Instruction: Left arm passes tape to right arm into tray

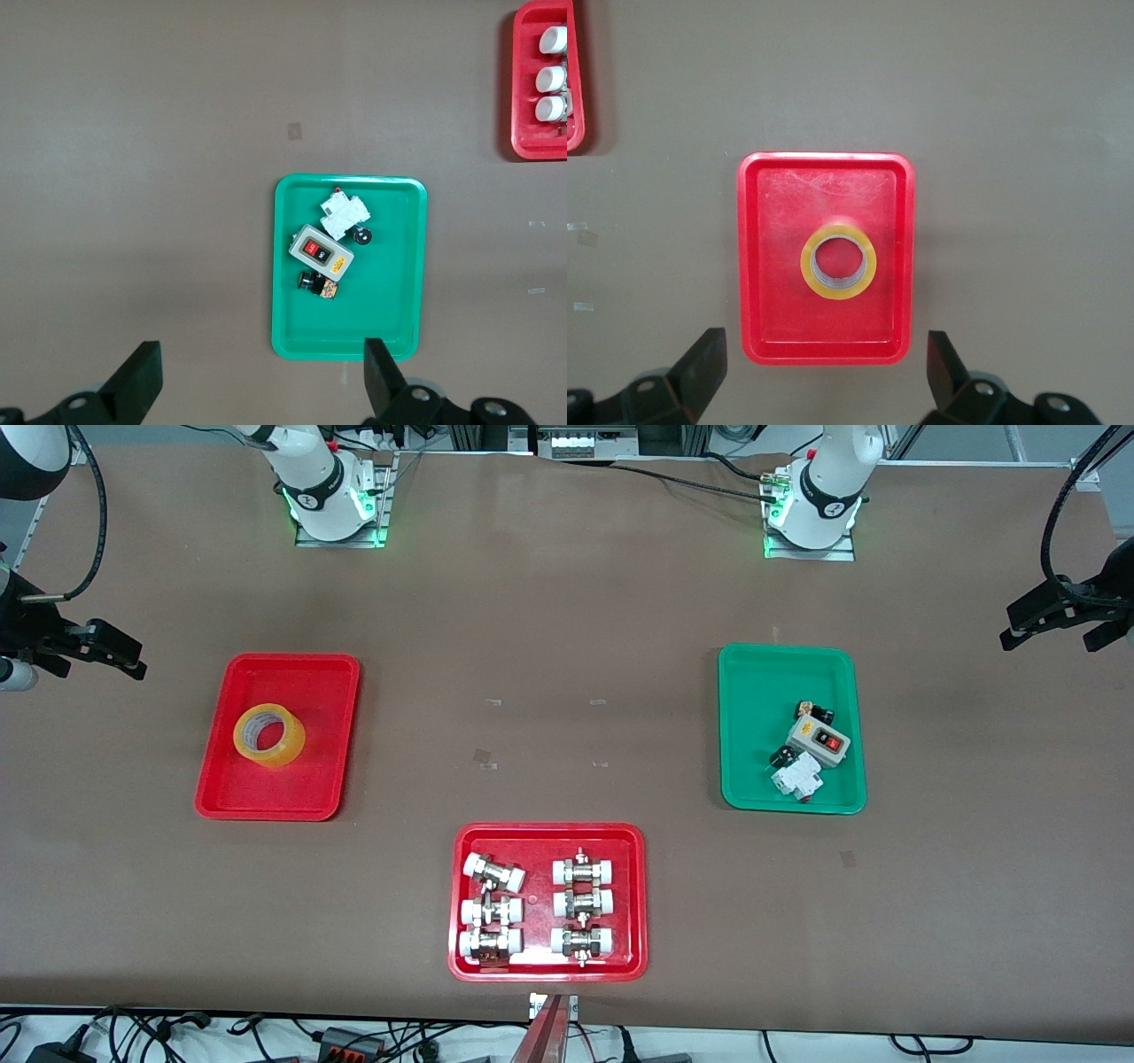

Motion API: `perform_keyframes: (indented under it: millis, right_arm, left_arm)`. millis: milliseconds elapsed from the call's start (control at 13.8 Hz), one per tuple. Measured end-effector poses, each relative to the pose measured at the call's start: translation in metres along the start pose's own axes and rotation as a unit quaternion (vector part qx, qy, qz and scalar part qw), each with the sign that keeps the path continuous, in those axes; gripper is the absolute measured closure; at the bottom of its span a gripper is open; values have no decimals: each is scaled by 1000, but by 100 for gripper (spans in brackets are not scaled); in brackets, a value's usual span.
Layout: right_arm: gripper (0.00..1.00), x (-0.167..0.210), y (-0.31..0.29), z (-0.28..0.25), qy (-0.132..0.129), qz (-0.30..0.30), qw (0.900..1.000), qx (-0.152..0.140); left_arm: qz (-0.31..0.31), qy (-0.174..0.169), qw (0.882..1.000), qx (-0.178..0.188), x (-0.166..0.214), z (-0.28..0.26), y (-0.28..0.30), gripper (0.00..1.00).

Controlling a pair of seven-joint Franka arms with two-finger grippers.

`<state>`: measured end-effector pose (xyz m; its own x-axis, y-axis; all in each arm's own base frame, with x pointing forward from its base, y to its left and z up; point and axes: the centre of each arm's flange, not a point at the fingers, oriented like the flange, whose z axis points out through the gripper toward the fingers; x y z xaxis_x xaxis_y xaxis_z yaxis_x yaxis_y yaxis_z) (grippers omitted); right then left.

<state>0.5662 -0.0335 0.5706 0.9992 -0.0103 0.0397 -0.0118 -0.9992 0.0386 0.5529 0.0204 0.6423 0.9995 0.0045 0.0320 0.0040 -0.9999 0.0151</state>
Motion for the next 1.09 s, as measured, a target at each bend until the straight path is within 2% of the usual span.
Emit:
perform_keyframes:
  millis: [1089]
  right_arm:
    - [0,-1,5,-3,2,2,1000,0]
  left_arm:
    - [0,0,1000,0,0,0,0,0]
